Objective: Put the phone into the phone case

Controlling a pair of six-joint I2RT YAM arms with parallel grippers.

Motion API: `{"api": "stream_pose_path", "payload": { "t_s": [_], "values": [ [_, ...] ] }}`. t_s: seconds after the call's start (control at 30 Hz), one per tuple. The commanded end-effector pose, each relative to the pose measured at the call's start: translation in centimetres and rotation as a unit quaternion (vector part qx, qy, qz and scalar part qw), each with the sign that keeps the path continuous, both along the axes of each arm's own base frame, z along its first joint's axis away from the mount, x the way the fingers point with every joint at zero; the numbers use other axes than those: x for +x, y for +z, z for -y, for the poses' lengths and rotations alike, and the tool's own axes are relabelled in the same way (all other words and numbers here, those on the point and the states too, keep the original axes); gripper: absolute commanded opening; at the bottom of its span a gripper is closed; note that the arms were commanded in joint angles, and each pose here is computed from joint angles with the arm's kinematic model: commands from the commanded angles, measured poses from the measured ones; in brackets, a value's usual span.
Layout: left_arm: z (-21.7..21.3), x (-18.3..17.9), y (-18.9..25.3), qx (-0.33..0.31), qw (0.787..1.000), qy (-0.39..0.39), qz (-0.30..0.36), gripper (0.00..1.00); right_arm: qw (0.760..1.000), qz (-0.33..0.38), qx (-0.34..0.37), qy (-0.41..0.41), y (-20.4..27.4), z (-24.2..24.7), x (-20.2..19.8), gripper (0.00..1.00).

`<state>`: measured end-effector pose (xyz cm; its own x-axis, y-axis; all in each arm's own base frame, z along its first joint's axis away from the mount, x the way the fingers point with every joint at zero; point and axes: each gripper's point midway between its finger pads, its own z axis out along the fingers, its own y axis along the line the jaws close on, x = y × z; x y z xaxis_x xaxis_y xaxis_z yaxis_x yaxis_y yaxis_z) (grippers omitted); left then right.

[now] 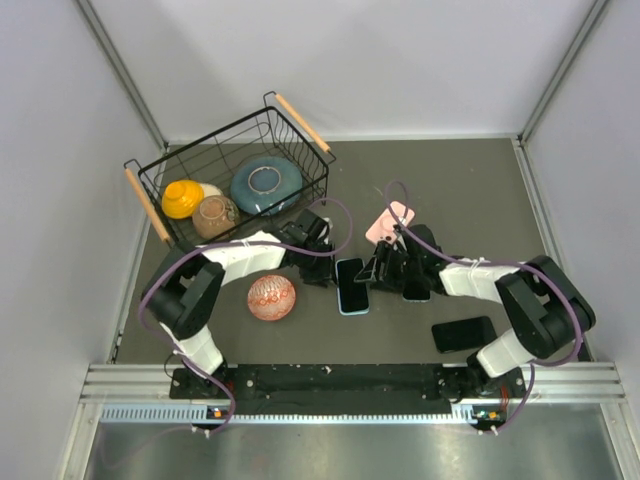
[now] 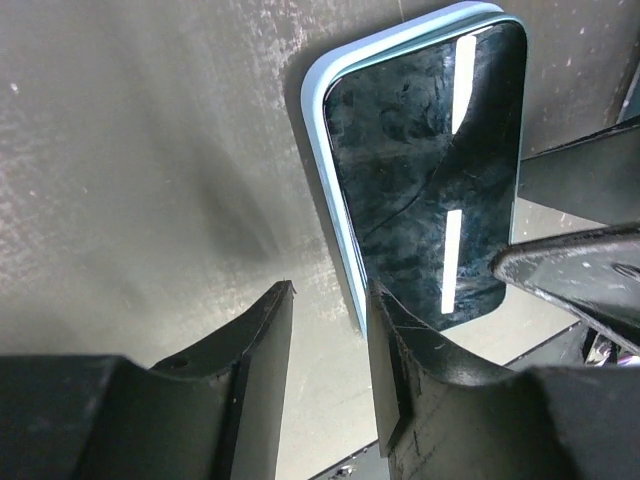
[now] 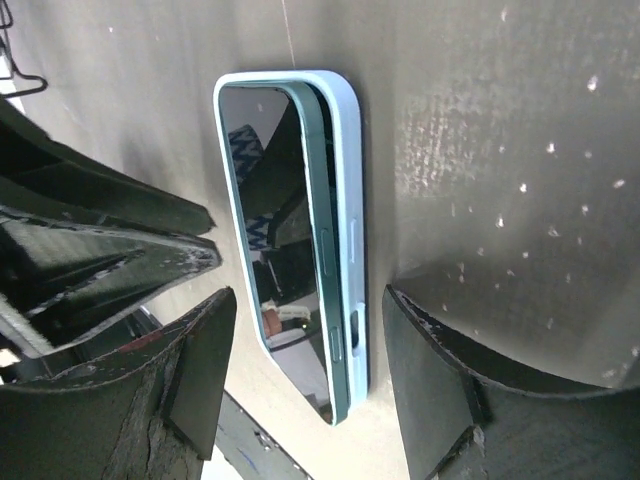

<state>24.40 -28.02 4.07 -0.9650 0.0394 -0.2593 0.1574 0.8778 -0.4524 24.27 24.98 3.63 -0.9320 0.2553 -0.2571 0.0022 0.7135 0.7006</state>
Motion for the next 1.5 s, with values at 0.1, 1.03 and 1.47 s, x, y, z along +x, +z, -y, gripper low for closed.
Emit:
{"api": "stream_pose_path", "payload": {
  "t_s": [0.1, 1.03, 1.47],
  "values": [
    [1.6, 0.9, -0.6, -0.029, 1.0, -0.01, 0.0, 0.42, 0.999, 0.011, 0.049, -0.005, -0.4, -1.0, 0.0, 0.61],
    [1.8, -2.2, -0.2, -0.102, 0.993, -0.034, -0.041, 0.33, 0.948, 0.072, 0.31, -0.008, 6.2, -3.9, -0.3, 0.44],
    [1.4, -2.2, -0.3, -0.101, 0.994, -0.029, -0.042, 0.34, 0.941, 0.084, 0.327, -0.007, 6.5, -3.8, -0.5, 0.08]
  ]
}}
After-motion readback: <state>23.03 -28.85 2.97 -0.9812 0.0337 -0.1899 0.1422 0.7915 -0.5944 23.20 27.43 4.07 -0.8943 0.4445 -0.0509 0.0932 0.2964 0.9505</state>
